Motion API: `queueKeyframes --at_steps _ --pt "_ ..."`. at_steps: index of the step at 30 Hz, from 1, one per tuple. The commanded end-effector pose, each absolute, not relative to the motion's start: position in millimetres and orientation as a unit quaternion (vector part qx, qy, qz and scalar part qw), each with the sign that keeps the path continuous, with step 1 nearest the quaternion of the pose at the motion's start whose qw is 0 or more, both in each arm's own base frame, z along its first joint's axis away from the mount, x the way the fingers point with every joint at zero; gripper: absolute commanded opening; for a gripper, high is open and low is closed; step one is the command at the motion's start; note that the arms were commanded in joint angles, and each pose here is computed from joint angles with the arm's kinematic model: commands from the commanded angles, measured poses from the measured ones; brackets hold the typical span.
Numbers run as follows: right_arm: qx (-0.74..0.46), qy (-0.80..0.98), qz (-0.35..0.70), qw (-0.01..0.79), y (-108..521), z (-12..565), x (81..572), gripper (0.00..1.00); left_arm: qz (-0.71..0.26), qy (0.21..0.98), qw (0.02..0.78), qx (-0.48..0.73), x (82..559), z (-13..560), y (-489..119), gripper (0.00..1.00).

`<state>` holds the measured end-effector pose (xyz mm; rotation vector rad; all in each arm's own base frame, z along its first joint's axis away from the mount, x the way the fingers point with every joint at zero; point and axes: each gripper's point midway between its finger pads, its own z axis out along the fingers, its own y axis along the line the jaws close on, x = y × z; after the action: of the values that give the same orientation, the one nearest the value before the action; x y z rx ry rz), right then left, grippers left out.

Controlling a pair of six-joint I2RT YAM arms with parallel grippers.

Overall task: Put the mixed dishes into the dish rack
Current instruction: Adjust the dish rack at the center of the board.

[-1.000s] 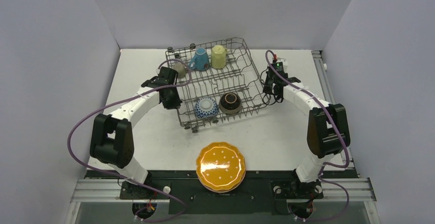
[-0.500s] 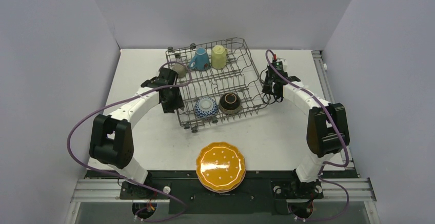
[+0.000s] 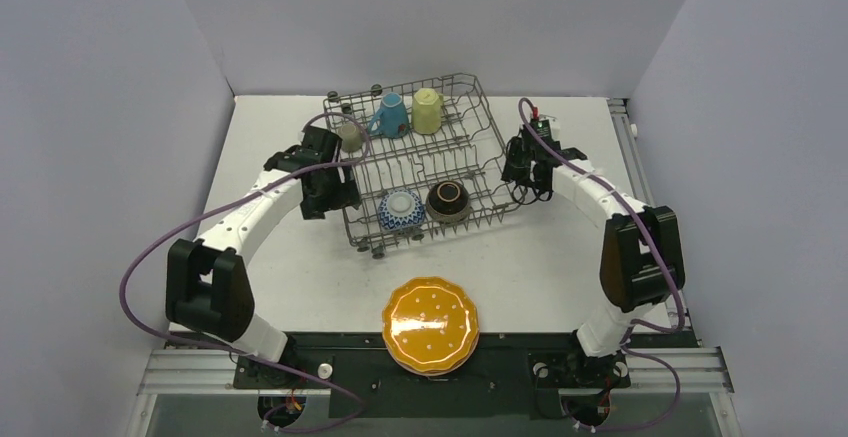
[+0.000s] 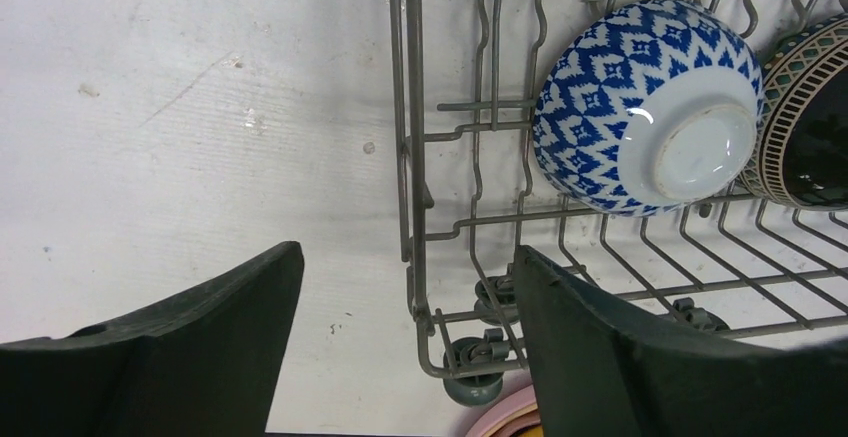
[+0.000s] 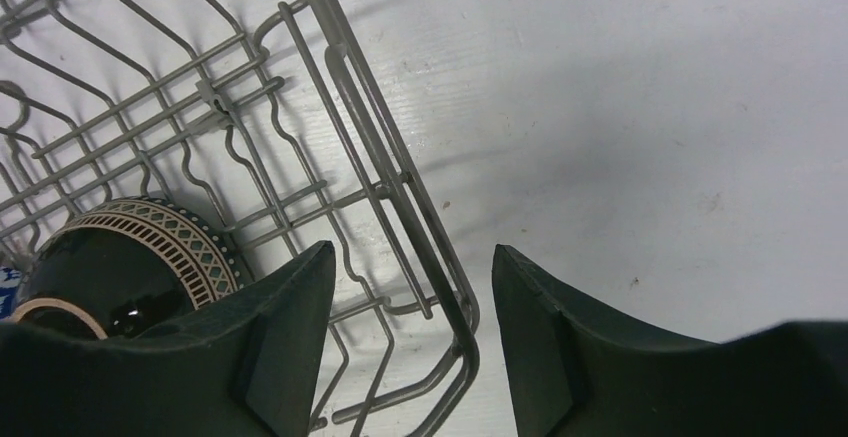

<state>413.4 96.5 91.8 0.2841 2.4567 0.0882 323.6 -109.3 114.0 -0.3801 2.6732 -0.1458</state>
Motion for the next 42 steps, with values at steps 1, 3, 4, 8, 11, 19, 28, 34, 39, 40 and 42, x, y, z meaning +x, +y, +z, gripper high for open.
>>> queueKeyframes --at_steps 1,3,4,8,11,19,28,34,39,40,42 --pt "0.114 0.908 0.037 0.400 90.1 157.1 420.9 0.56 -0.063 0.952 0.270 -0.127 327.8 156.0 -105.2 0.79" --pt "0.116 0.904 0.036 0.409 87.0 164.4 415.9 0.57 -0.071 0.949 0.281 -0.122 325.6 165.0 -105.9 0.86" --pt "0.116 0.904 0.037 0.411 86.5 166.6 414.1 0.57 -0.076 0.947 0.287 -0.121 323.8 170.2 -106.0 0.88" --pt "0.117 0.894 0.051 0.430 83.2 184.5 403.5 0.58 -0.093 0.942 0.301 -0.111 316.4 181.7 -107.5 0.96" --pt "0.118 0.885 0.061 0.446 81.3 199.2 394.3 0.60 -0.106 0.941 0.305 -0.102 311.4 185.1 -110.4 0.97" --pt "0.119 0.869 0.094 0.471 80.8 228.9 365.7 0.65 -0.128 0.930 0.332 -0.097 302.5 195.2 -109.2 0.96" --pt "0.146 0.831 0.161 0.512 78.0 253.0 335.2 0.77 -0.190 0.894 0.400 -0.075 293.3 223.8 -117.8 0.96" --pt "0.119 0.840 0.215 0.484 89.3 242.4 320.2 0.81 -0.196 0.903 0.378 -0.060 276.9 225.8 -118.7 0.96" --pt "0.100 0.835 0.239 0.486 92.9 238.7 304.7 0.83 -0.212 0.903 0.372 -0.044 261.9 225.3 -121.9 0.96" --pt "0.096 0.838 0.237 0.482 92.9 233.7 300.7 0.84 -0.215 0.904 0.367 -0.043 258.1 222.4 -122.8 0.96" --pt "0.087 0.837 0.238 0.485 92.9 233.8 291.8 0.84 -0.219 0.905 0.363 -0.044 251.4 221.1 -122.5 0.96"
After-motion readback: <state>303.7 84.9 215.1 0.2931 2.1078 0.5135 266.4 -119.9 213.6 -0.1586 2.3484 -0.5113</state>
